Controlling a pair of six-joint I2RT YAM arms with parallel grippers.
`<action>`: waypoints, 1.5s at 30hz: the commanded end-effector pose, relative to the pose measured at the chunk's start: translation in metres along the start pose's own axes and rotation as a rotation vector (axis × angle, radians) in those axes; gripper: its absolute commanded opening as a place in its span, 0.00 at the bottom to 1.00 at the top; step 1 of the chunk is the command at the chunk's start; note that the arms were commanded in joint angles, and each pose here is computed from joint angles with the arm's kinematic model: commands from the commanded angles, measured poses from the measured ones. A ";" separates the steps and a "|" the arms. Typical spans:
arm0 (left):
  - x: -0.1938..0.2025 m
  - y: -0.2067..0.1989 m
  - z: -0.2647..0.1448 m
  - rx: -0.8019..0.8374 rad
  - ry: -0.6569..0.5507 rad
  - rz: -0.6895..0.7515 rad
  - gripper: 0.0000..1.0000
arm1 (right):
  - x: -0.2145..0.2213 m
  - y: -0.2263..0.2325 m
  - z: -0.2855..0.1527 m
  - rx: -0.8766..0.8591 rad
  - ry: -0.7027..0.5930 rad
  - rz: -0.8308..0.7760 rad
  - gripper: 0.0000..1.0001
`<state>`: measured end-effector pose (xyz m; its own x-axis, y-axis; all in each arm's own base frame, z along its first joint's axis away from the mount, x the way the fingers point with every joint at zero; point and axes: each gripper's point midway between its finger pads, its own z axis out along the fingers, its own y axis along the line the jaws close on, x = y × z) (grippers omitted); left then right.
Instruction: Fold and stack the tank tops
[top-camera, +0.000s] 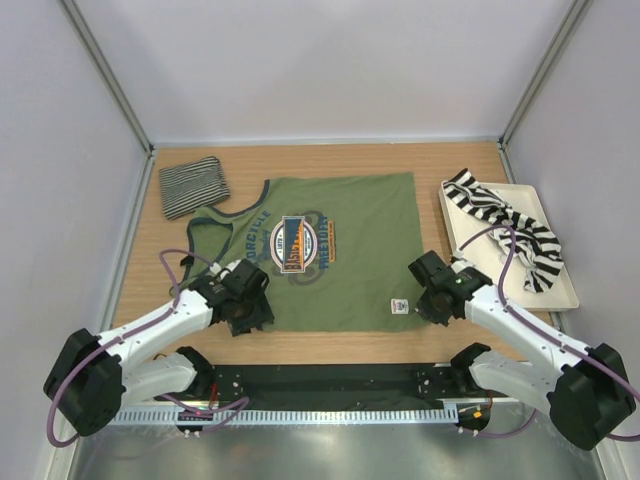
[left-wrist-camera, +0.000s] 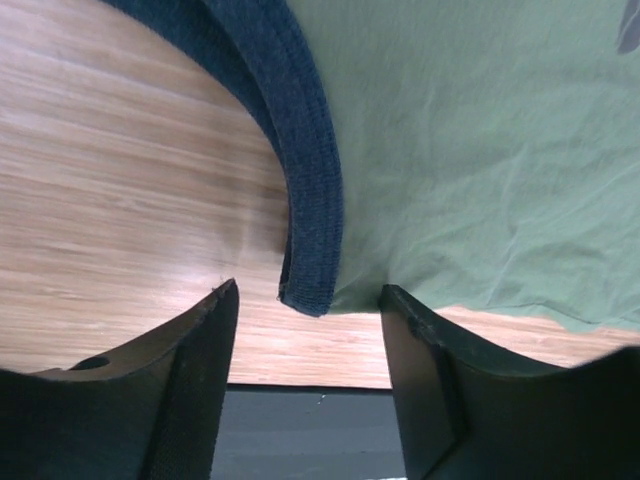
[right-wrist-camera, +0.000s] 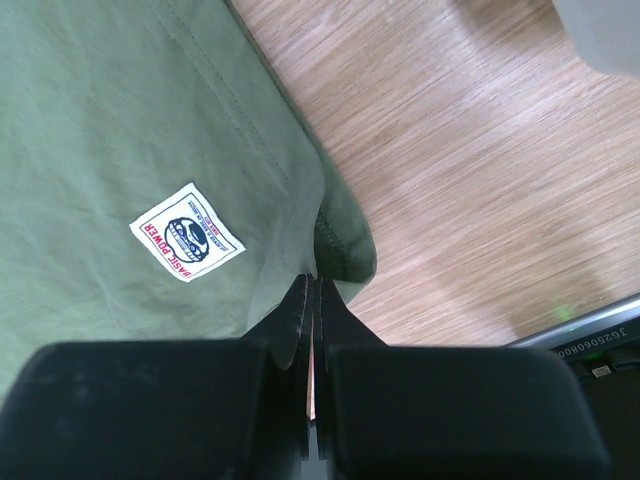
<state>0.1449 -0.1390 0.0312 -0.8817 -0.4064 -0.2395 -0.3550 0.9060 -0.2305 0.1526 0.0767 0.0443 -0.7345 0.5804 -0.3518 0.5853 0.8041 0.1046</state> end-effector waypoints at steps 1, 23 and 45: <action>0.012 0.001 -0.001 0.006 0.033 -0.015 0.59 | -0.009 0.004 -0.003 0.003 -0.037 -0.002 0.01; -0.012 -0.038 -0.024 0.053 -0.036 0.055 0.00 | -0.061 0.018 -0.042 -0.060 -0.247 -0.001 0.01; -0.075 -0.068 -0.033 0.118 -0.047 0.079 0.00 | -0.139 0.059 -0.046 -0.057 -0.349 -0.045 0.01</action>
<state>0.2098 -0.1600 0.0845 -0.8842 -0.3663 -0.2900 -0.2903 0.9171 -0.2732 0.2501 0.0475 0.1235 -0.6271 0.4848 -0.6097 0.5534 0.8281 0.0893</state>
